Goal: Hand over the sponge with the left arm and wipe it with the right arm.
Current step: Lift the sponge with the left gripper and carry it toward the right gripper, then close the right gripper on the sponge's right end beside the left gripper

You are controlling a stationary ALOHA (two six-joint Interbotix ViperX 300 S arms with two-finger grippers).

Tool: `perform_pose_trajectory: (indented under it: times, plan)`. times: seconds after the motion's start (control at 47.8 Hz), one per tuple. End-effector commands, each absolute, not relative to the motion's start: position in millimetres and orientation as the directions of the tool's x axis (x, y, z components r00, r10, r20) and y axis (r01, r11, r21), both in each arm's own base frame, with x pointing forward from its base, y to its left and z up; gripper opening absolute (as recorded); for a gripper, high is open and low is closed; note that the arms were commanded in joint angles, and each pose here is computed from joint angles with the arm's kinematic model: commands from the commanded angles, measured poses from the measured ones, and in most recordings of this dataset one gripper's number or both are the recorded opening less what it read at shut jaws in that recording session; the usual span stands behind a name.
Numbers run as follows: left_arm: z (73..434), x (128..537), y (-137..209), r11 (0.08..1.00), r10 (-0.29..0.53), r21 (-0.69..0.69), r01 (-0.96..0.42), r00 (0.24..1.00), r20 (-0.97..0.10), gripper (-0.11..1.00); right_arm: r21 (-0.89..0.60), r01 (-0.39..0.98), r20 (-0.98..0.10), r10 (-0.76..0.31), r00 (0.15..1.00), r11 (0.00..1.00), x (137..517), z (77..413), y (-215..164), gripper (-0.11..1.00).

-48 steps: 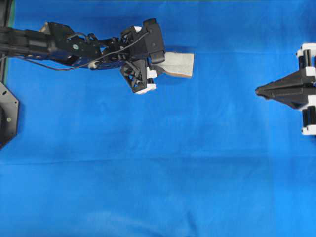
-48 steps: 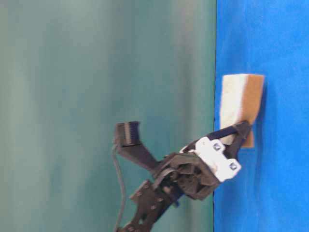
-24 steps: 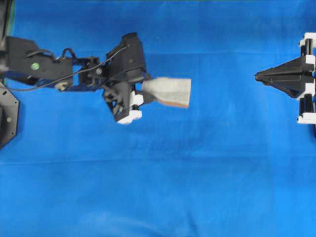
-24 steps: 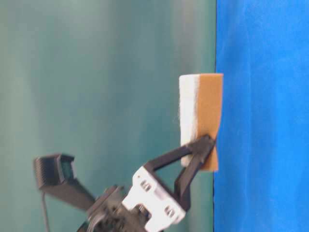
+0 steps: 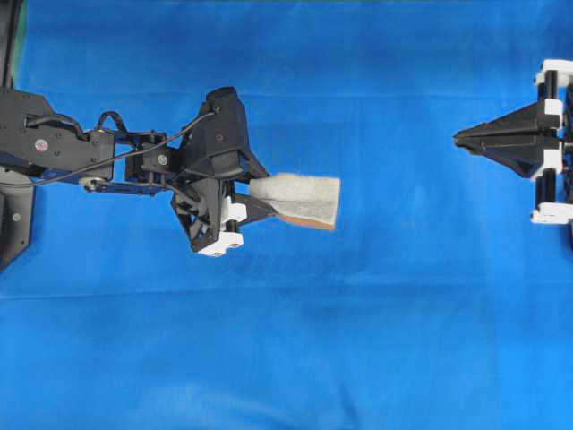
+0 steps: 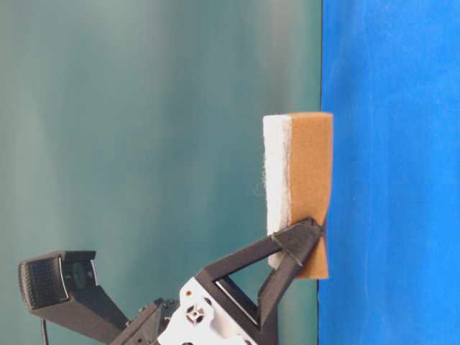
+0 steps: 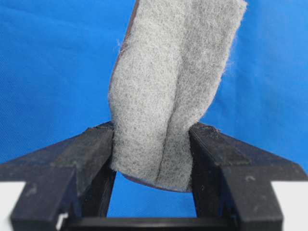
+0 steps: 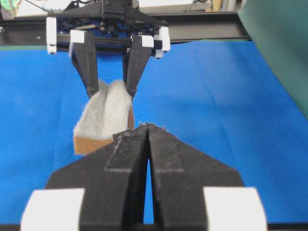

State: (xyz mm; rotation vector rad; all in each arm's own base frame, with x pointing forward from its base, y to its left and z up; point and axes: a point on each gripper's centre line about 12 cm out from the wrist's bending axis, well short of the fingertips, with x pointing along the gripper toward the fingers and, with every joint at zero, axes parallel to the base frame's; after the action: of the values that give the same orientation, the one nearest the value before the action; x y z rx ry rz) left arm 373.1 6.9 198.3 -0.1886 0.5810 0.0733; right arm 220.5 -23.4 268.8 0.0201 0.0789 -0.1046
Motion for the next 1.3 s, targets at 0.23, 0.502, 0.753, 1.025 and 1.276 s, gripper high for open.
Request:
perform_pose_trajectory:
  times: [0.23,0.502,0.753,1.025,1.276]
  plan:
    - [210.5,375.5,9.8,0.98,0.023,-0.156,-0.121,0.853,-0.521,0.38,0.034,0.017,-0.115,-0.013,0.993,0.999,270.3,284.8,-3.8,0.01]
    - [210.0,375.1,11.0,0.98,0.025,-0.155,-0.124,0.853,-0.522,0.38,0.063,0.027,-0.221,-0.012,0.975,0.998,322.6,265.1,-4.0,0.69]
    - [210.0,375.1,10.4,0.981,0.024,-0.153,-0.121,0.853,-0.522,0.38,0.084,0.052,-0.337,-0.021,0.941,0.995,359.7,247.7,-7.1,0.74]
    - [209.9,375.6,11.0,0.98,0.025,-0.153,-0.123,0.853,-0.522,0.38,0.086,0.064,-0.415,-0.023,0.91,0.994,382.0,228.3,-8.6,0.74]
    - [209.3,374.7,11.0,0.98,0.025,-0.153,-0.123,0.851,-0.525,0.38,0.089,0.077,-0.444,-0.03,0.895,0.993,390.0,216.7,-11.8,0.74]
